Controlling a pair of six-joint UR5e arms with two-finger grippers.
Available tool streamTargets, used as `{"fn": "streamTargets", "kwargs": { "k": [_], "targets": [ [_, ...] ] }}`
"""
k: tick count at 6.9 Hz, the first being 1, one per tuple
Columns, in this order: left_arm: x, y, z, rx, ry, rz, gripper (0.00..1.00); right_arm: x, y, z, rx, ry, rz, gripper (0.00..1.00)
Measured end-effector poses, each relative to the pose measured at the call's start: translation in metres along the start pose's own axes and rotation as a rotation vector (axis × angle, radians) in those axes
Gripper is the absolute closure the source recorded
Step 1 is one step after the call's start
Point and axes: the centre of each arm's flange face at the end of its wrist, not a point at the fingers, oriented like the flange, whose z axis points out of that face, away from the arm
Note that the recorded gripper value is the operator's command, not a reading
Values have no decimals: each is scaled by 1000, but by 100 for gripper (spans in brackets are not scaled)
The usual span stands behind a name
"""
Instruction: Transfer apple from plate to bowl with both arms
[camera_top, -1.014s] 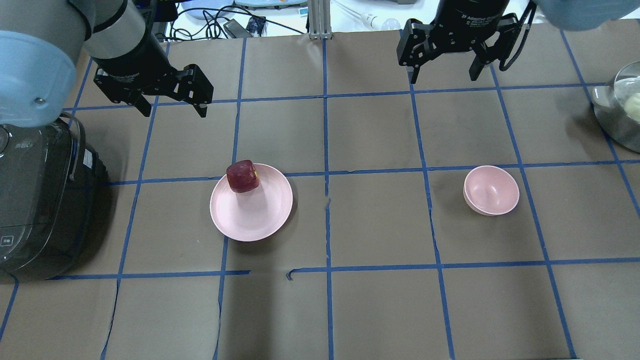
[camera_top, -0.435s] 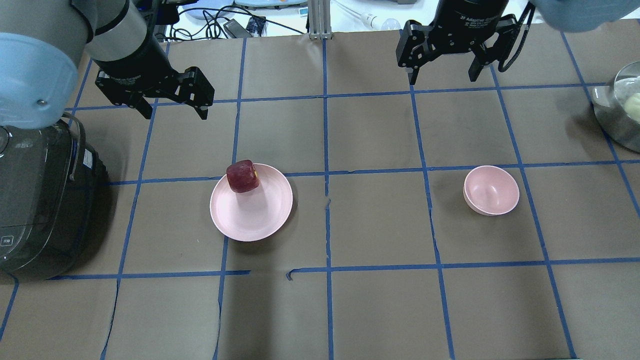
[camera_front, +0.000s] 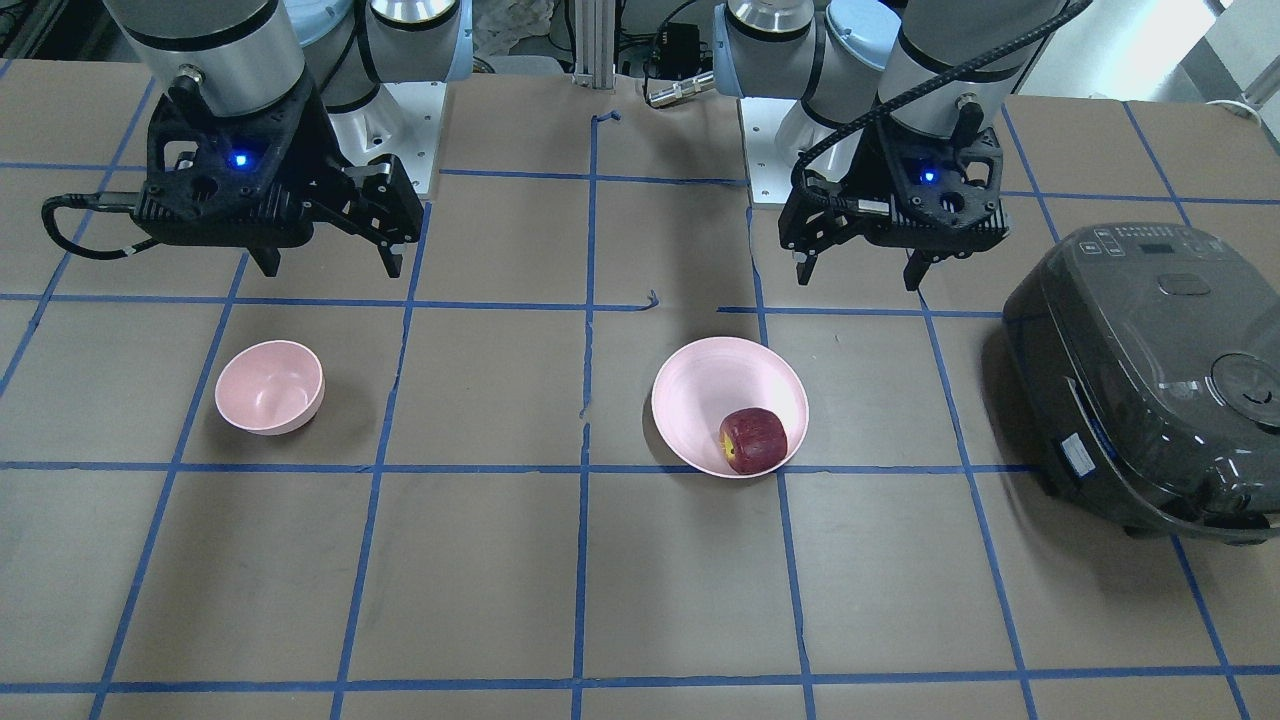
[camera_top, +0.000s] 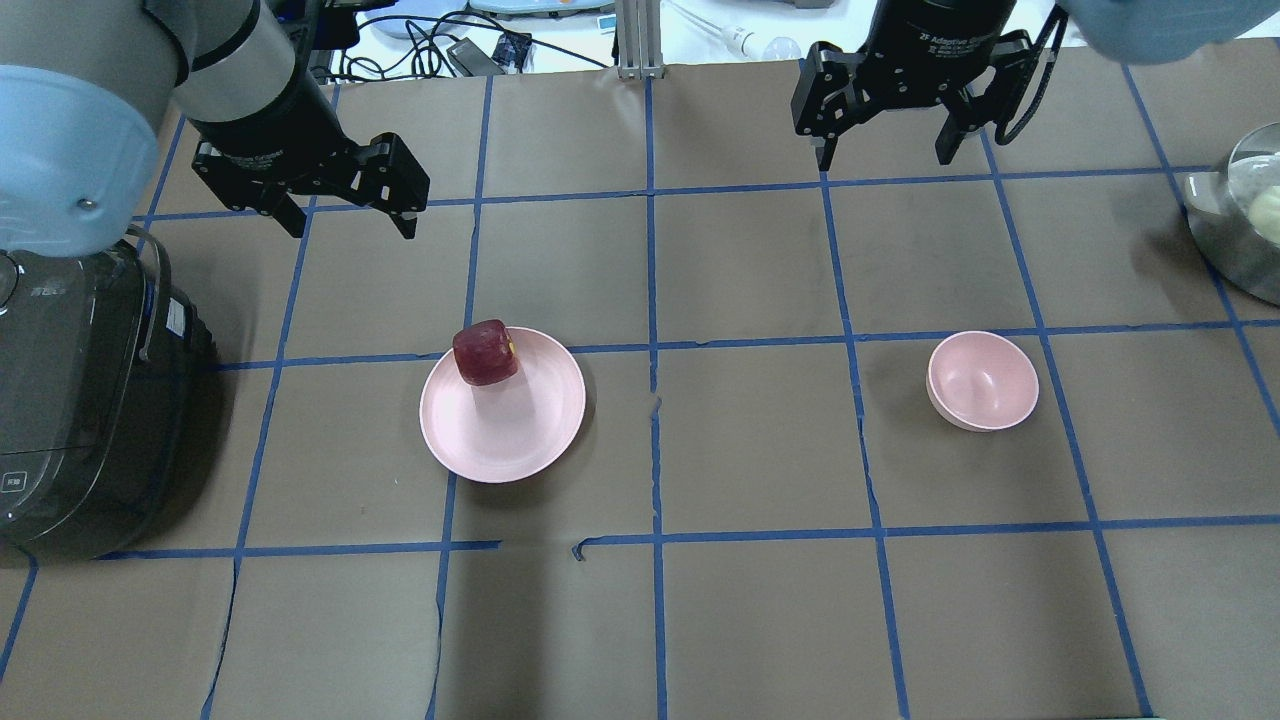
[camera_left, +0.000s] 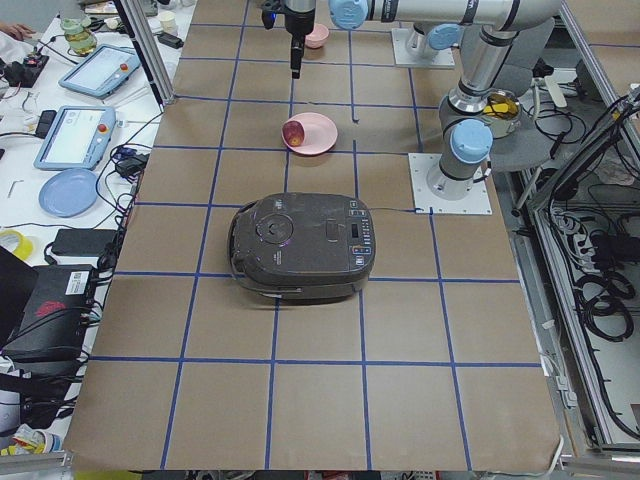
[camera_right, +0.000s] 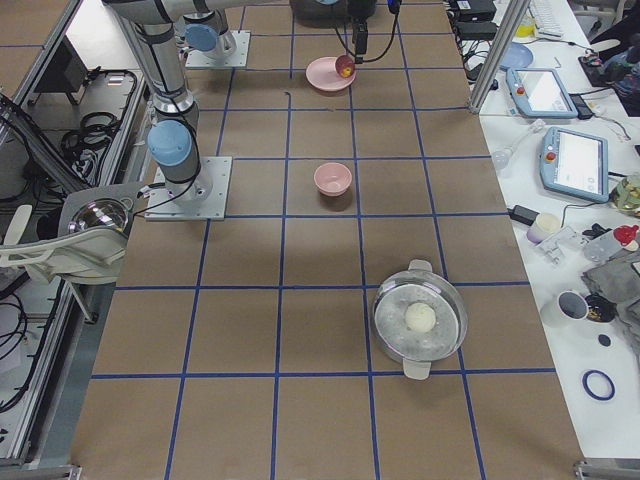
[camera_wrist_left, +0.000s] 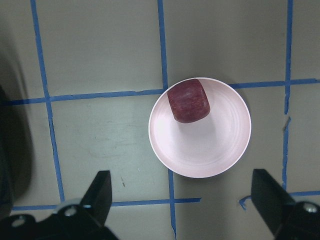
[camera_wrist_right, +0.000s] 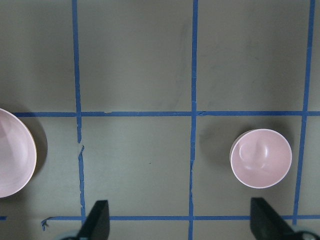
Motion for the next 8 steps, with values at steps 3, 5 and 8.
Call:
{"fn": "streamTargets", "kwargs": {
  "k": [3,5,8],
  "targets": [
    [0,-1,0,2,0,0,0,0,-1,2,-3,-1,-9,0],
    [0,-1,0,3,1,0,0,0,-1,2,-2,-1,-10,0],
    [0,-1,1,1,1,0,0,0,-1,2,-2,0,-10,0]
  ]
}}
